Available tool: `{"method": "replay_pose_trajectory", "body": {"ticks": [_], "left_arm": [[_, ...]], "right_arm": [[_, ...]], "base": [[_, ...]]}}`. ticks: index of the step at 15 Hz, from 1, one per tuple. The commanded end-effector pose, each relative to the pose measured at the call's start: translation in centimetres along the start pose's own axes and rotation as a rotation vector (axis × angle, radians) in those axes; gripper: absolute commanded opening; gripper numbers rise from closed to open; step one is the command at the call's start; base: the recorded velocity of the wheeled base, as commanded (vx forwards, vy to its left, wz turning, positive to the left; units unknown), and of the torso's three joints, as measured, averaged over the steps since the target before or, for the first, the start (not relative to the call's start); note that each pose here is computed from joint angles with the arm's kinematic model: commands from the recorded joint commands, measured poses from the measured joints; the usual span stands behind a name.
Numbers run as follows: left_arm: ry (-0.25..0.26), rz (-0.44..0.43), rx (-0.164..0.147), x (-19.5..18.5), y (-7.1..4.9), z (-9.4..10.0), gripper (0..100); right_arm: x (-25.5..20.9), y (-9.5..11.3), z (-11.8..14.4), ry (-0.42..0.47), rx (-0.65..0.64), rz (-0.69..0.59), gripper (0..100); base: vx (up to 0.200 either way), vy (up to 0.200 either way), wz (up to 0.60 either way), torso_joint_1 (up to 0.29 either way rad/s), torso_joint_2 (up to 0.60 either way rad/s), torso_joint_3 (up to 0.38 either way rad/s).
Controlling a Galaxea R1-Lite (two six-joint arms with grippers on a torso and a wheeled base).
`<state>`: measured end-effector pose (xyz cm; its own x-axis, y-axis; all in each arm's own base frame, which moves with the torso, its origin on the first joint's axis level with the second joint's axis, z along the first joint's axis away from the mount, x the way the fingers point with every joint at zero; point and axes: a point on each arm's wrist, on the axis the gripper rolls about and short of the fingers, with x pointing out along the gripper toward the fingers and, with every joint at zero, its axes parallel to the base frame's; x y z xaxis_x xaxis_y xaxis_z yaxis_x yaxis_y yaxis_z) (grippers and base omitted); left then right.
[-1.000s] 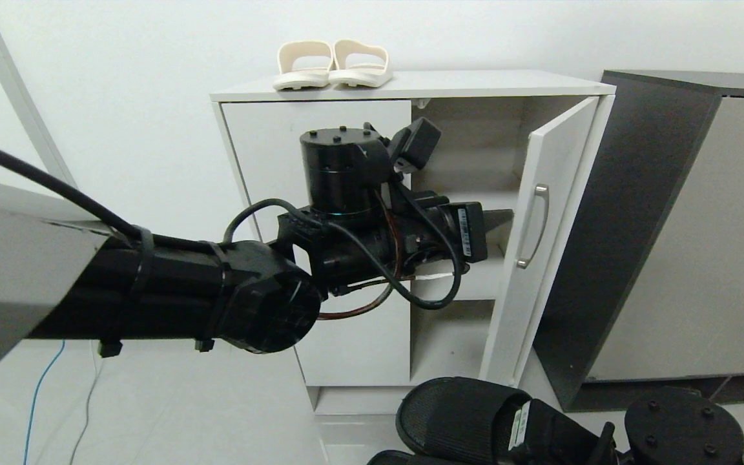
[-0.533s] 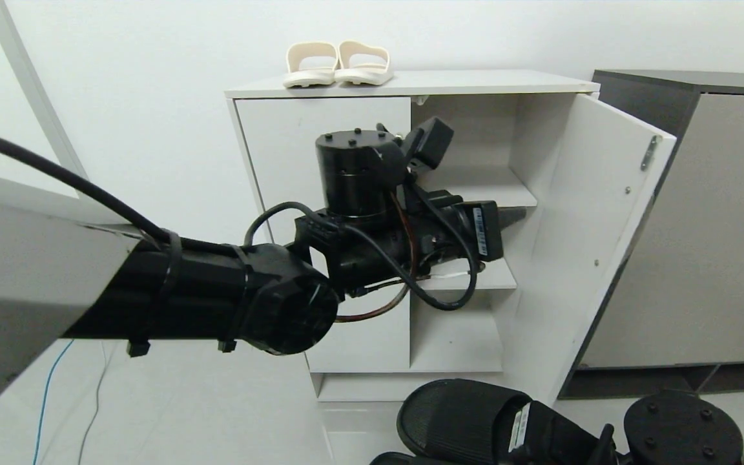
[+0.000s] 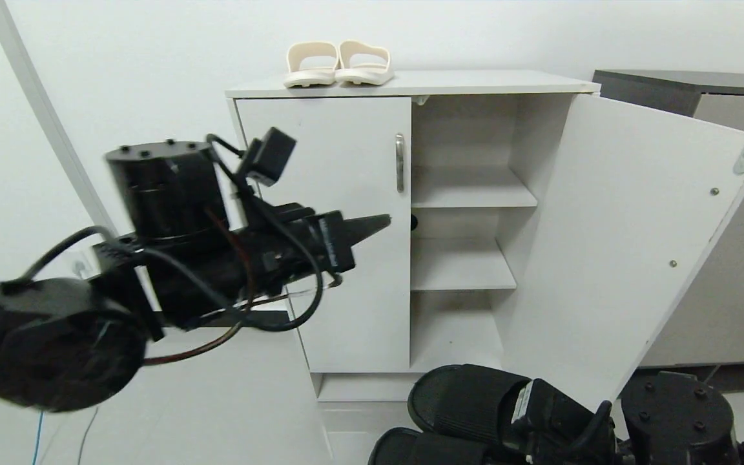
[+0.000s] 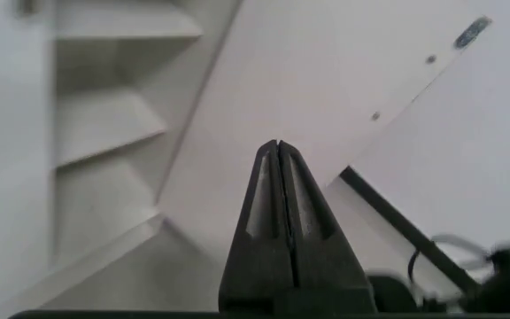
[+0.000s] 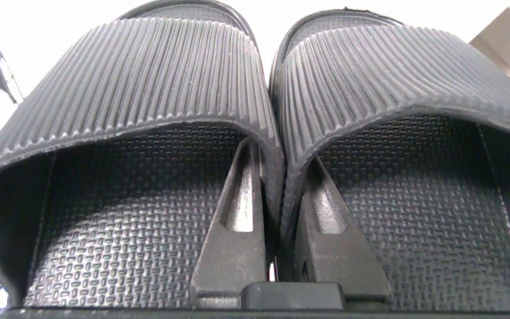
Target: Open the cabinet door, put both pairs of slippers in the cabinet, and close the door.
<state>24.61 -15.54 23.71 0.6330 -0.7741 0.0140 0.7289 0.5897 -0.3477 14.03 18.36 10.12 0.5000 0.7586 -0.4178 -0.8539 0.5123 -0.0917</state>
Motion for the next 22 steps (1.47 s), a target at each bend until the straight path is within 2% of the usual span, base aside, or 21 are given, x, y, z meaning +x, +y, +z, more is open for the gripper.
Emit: {"method": "replay_pose_trajectory", "body": {"ticks": [1, 3, 4, 6, 8, 9, 10, 11, 12, 14, 16, 17, 19, 20, 22], "left_arm": [[-0.090, 0.109, 0.030, -10.0, -0.8, -0.6, 0], [-0.117, 0.156, 0.049, -14.8, -1.9, -2.2, 0], [-0.121, 0.167, 0.049, -15.5, -2.1, -2.5, 0], [-0.124, 0.309, 0.041, -19.3, -3.1, -4.4, 0], [-0.121, 0.395, 0.101, -21.4, -3.9, -5.5, 0], [-0.119, 0.469, 0.177, -23.4, -4.7, -6.6, 0], [-0.111, 0.538, 0.224, -25.0, -5.2, -7.7, 0], [-0.119, 0.625, 0.251, -26.6, -5.6, -8.8, 0], [-0.140, 0.730, 0.248, -27.7, -5.9, -9.8, 0], [-0.174, 0.879, 0.247, -29.1, -6.3, -12.6, 0], [-0.217, 0.986, 0.257, -29.6, -6.1, -15.5, 0], [-0.199, 1.015, 0.266, -29.5, -5.6, -16.7, 0], [-0.200, 1.011, 0.285, -29.2, -4.7, -17.9, 0], [-0.193, 0.952, 0.312, -29.4, -4.8, -18.3, 0], [-0.140, 0.876, 0.345, -29.3, -4.8, -18.6, 0]], "right_arm": [[0.1, -0.1, 0.0, 0.001, 0.001, -0.002, 0], [0.1, -0.1, 0.0, 0.002, 0.003, -0.003, 0], [0.1, -0.1, 0.0, 0.001, 0.003, -0.003, 0], [0.1, -0.1, 0.0, 0.001, 0.003, -0.003, 0], [0.1, -0.1, 0.0, -0.001, 0.003, -0.004, 0], [0.1, -0.1, 0.0, -0.001, 0.003, -0.004, 0], [0.1, -0.1, 0.0, -0.001, 0.003, -0.004, 0], [0.1, -0.1, 0.1, -0.008, 0.003, -0.006, 0], [0.1, -0.2, 0.3, -0.025, 0.000, -0.008, 0], [0.3, -0.2, 0.1, -0.019, 0.002, -0.008, 0], [0.5, -0.1, -0.1, -0.010, 0.003, -0.006, 0], [0.6, -0.1, -0.1, -0.005, 0.003, -0.006, 0], [0.6, -0.1, -0.2, -0.004, 0.003, -0.006, 0], [0.7, -0.1, -0.2, -0.001, 0.003, -0.005, 0], [0.7, -0.1, -0.3, 0.002, 0.002, -0.005, 0]], "base": [[0.000, 0.000, 0.00, 0.000, 0.00, 0.000], [0.000, 0.000, 0.00, 0.000, 0.00, 0.000], [0.000, 0.000, 0.00, 0.000, 0.00, 0.000], [0.000, 0.000, 0.00, 0.000, 0.00, 0.000], [0.000, 0.000, 0.00, 0.000, 0.00, 0.000], [0.000, 0.000, 0.00, 0.000, 0.00, 0.000], [0.000, 0.000, 0.00, 0.000, 0.00, 0.000], [0.000, 0.000, 0.00, 0.000, 0.00, 0.000], [0.000, 0.000, 0.00, 0.000, 0.00, 0.000], [0.000, 0.000, 0.00, 0.000, 0.00, 0.000], [0.000, 0.000, 0.00, 0.000, 0.00, 0.000], [0.000, 0.000, 0.00, 0.000, 0.00, 0.000], [0.000, 0.000, 0.00, 0.000, 0.00, 0.000], [0.000, 0.000, 0.00, 0.000, 0.00, 0.000], [0.000, 0.000, 0.00, 0.000, 0.00, 0.000]]}}
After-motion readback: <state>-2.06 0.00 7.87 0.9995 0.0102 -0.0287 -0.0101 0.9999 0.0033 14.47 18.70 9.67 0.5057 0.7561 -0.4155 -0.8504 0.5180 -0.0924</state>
